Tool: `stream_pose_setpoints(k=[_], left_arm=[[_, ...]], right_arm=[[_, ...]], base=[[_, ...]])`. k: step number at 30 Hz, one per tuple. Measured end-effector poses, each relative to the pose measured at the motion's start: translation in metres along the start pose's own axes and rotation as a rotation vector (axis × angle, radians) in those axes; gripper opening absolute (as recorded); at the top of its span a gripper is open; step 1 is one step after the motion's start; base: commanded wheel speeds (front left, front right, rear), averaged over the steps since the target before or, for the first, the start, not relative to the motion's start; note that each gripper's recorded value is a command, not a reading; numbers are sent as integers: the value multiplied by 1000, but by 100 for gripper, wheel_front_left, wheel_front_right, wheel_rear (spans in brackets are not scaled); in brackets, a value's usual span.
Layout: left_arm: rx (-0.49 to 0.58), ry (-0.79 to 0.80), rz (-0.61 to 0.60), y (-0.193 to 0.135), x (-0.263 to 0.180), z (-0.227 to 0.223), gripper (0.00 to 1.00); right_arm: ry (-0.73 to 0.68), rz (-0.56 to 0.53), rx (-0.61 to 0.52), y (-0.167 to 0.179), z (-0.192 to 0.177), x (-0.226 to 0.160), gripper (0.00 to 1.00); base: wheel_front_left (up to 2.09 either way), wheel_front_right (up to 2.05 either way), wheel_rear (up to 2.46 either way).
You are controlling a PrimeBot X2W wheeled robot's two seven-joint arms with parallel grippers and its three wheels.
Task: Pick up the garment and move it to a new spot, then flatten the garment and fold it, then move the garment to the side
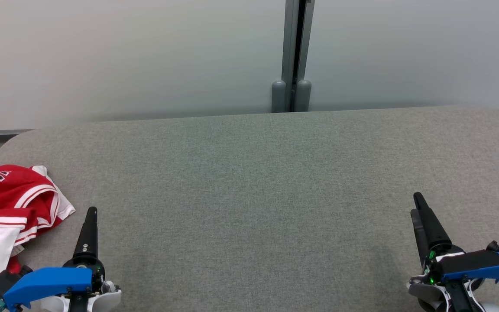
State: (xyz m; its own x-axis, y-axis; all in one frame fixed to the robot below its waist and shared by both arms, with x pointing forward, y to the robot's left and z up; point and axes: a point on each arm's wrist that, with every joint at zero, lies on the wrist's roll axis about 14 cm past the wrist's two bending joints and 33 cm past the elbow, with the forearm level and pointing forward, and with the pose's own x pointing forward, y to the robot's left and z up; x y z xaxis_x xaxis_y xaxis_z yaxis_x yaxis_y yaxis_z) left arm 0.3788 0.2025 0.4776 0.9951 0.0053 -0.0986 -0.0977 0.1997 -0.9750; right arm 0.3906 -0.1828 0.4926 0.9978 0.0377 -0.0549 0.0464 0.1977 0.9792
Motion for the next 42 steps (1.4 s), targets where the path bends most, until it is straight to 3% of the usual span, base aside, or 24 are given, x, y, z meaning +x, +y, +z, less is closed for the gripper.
stream_pose_setpoints(k=[20, 42], left_arm=[[400, 67, -2, 5, 2, -9, 100], [756, 47, 24, 19, 1, 1, 100]], right_arm=[[88, 30, -425, 4, -21, 8, 100], [57, 17, -794, -8, -13, 5, 100]], base=[[0, 0, 0], [0, 0, 0]])
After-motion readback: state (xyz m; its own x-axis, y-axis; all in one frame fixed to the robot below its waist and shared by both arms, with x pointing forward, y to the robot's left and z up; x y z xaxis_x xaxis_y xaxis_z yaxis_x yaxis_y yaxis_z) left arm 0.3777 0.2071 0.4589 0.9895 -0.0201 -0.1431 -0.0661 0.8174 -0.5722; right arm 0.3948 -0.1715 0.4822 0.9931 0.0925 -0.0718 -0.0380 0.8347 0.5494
